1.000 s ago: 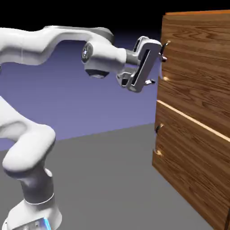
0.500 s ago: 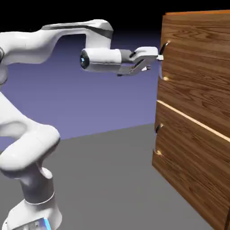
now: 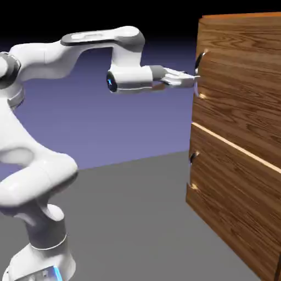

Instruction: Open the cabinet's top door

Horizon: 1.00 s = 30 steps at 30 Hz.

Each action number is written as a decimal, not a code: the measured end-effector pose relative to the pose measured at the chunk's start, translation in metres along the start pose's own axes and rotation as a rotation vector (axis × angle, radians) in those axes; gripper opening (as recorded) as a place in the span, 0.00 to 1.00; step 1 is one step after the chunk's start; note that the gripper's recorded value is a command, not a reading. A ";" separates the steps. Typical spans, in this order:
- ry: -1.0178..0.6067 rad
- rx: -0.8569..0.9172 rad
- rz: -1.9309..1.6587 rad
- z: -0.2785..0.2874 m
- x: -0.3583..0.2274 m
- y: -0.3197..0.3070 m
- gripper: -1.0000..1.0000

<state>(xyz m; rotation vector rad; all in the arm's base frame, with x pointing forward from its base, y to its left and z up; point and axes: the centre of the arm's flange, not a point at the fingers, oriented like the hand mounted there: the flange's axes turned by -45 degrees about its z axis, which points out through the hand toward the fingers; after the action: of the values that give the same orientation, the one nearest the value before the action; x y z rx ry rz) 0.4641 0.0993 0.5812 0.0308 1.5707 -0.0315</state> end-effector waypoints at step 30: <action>0.000 -0.480 -0.002 -0.181 0.000 -0.117 0.00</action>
<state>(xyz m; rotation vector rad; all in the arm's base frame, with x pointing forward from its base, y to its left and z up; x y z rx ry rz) 0.2782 -0.0104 0.5813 -0.3468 1.5437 0.3438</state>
